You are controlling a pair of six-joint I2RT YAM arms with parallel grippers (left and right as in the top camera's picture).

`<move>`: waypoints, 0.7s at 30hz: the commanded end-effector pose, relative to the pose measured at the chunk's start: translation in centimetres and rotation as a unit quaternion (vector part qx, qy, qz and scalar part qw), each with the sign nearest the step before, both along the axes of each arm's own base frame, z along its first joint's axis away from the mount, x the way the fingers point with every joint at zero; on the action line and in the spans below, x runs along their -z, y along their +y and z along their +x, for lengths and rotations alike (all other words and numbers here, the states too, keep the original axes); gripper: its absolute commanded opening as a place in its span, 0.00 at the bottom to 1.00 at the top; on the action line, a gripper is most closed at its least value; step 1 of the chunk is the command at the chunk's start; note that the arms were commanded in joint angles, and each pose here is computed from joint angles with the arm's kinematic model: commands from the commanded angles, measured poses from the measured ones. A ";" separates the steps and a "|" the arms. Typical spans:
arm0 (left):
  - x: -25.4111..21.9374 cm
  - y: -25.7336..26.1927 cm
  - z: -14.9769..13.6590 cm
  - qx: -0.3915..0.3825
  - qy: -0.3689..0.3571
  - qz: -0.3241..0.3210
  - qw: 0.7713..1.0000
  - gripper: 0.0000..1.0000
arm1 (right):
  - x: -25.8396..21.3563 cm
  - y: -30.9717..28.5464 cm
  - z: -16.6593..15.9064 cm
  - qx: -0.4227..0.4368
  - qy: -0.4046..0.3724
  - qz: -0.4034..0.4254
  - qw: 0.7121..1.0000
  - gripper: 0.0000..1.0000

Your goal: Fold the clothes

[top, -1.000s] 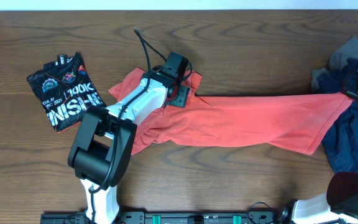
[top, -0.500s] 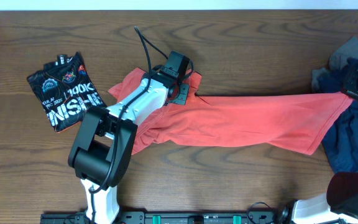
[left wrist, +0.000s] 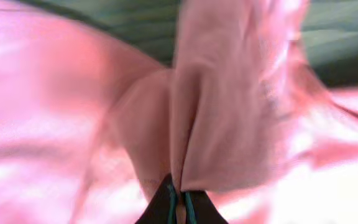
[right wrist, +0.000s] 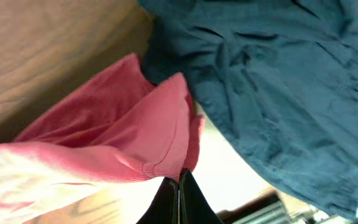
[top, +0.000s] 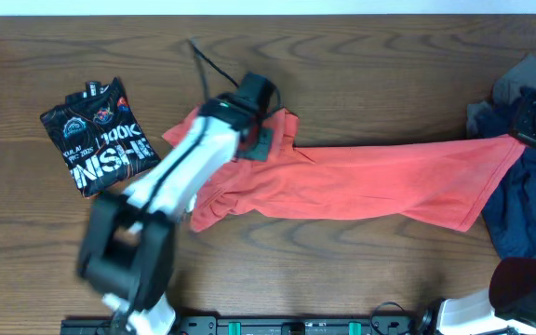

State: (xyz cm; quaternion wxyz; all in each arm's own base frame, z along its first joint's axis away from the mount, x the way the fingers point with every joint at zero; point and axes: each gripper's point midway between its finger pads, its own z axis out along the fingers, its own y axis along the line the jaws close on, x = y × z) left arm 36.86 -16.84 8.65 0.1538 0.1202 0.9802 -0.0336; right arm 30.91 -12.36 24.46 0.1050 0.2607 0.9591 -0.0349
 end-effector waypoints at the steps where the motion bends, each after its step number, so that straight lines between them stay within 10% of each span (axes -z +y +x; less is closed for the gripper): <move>1: -10.3 2.3 0.7 -0.027 -0.105 -0.039 0.993 0.06 | -0.2 0.9 0.6 -0.019 -0.022 0.032 0.999 0.01; 21: -32.7 14.4 -14.9 -0.133 -0.381 -0.106 0.909 0.06 | -16.0 4.5 -5.8 -0.050 -0.318 -0.062 0.945 0.01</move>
